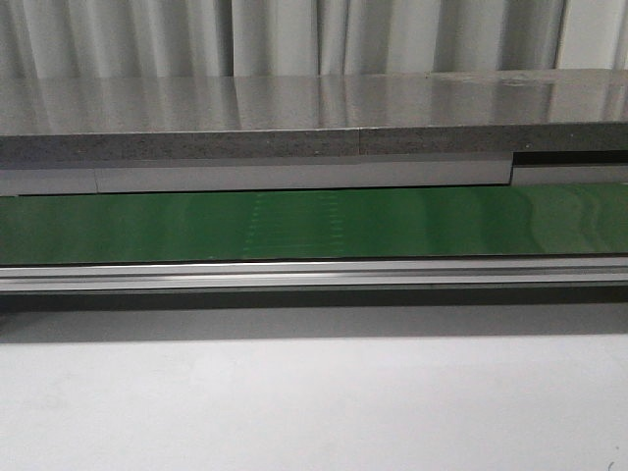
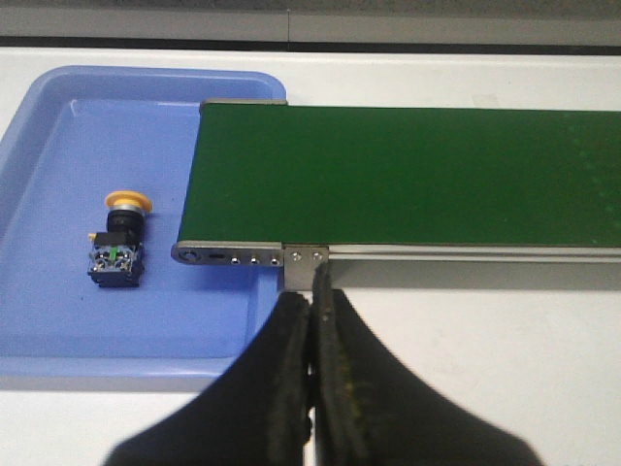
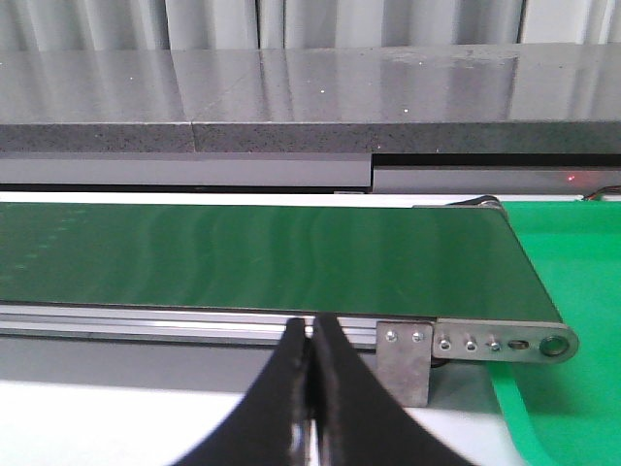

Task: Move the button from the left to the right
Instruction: 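Move the left gripper down over the yellow button in the blue tray, then close the left gripper around the yellow button's body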

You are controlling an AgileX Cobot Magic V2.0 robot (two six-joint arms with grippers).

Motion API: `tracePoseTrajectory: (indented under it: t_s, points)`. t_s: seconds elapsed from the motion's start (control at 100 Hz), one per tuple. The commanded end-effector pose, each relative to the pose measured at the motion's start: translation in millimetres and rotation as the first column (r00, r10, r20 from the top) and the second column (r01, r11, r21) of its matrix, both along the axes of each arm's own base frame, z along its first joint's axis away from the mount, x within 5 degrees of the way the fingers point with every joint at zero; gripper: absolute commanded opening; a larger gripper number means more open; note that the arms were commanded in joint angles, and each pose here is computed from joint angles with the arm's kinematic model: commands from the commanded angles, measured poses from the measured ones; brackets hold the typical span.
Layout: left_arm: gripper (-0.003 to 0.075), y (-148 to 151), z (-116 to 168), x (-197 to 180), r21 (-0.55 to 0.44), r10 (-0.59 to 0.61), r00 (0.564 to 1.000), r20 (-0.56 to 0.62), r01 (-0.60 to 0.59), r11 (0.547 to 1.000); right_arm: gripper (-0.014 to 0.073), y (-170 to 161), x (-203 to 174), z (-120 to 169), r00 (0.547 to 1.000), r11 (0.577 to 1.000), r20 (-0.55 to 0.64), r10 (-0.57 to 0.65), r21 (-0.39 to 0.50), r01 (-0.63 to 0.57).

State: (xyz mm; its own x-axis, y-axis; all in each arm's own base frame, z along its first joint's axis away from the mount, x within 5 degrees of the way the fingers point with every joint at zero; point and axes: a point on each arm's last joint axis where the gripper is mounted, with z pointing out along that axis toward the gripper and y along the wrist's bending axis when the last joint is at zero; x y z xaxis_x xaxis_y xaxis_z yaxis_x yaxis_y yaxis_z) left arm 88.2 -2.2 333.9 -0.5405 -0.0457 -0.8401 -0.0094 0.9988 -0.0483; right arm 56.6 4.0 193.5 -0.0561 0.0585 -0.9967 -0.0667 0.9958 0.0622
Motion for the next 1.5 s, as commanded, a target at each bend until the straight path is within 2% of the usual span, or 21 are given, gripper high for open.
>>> tracePoseTrajectory:
  t_s: [0.0,0.15,0.22,0.27,0.31,0.32,0.37,0.45,0.54,0.79,1.0,1.23,1.36,1.49]
  points:
    - [-0.0019,-2,13,6,-0.017,-0.010,0.998,0.066,0.011,1.000,-0.0067,0,-2,15,0.992,1.000,0.122,-0.003,-0.002,0.003]
    - [-0.0014,-2,13,6,-0.016,-0.010,0.998,0.064,0.011,1.000,-0.0067,0,-2,15,0.992,1.000,0.122,-0.003,-0.002,0.003]
    - [0.0036,-2,13,6,-0.016,-0.010,0.998,0.064,0.011,1.000,-0.0067,0,-2,15,0.992,1.000,0.122,-0.003,-0.002,0.003]
    - [0.0114,-2,13,6,-0.016,-0.010,0.998,0.061,0.011,1.000,-0.0067,0,-2,15,0.992,1.000,0.122,-0.003,-0.002,0.003]
    - [0.0225,-2,13,6,-0.016,-0.010,0.998,0.060,0.011,1.000,-0.0067,0,-2,15,0.992,1.000,0.122,-0.003,-0.002,0.003]
    - [0.0225,-2,13,6,-0.016,-0.010,0.998,0.060,0.011,1.000,-0.0067,0,-2,15,0.992,1.000,0.122,-0.003,-0.002,0.003]
    - [0.0376,-2,13,6,-0.016,-0.010,0.998,0.059,0.011,1.000,-0.0067,0,-2,15,0.992,1.000,0.122,-0.003,-0.002,0.003]
    - [0.0569,-2,13,6,-0.016,-0.010,0.998,0.057,0.011,1.000,-0.0067,0,-2,15,0.992,1.000,0.122,-0.003,-0.002,0.003]
    - [0.0657,-2,12,6,-0.016,-0.010,0.999,0.053,0.011,1.000,-0.0067,0,-2,15,0.992,1.000,0.122,-0.003,-0.002,0.003]
    - [0.0662,-2,14,5,-0.023,-0.011,0.999,0.050,0.013,1.000,-0.0067,0,-2,15,0.992,1.000,0.122,-0.003,-0.002,0.003]
    - [0.0662,6,32,24,0.070,0.055,0.997,0.052,-0.059,0.996,-0.0067,0,-2,15,0.992,1.000,0.122,-0.003,-0.002,0.003]
    - [0.0662,16,48,75,0.124,0.132,0.991,-0.020,-0.129,0.984,-0.0067,0,-2,15,0.992,1.000,0.122,-0.003,-0.002,0.003]
    - [0.0662,32,46,114,0.178,0.194,0.979,-0.071,-0.179,0.968,-0.0067,0,-2,15,0.992,1.000,0.122,-0.003,-0.002,0.003]
    - [0.0662,52,41,143,0.191,0.244,0.961,-0.127,-0.217,0.957,-0.0067,0,-2,15,0.992,1.000,0.122,-0.003,-0.002,0.003]
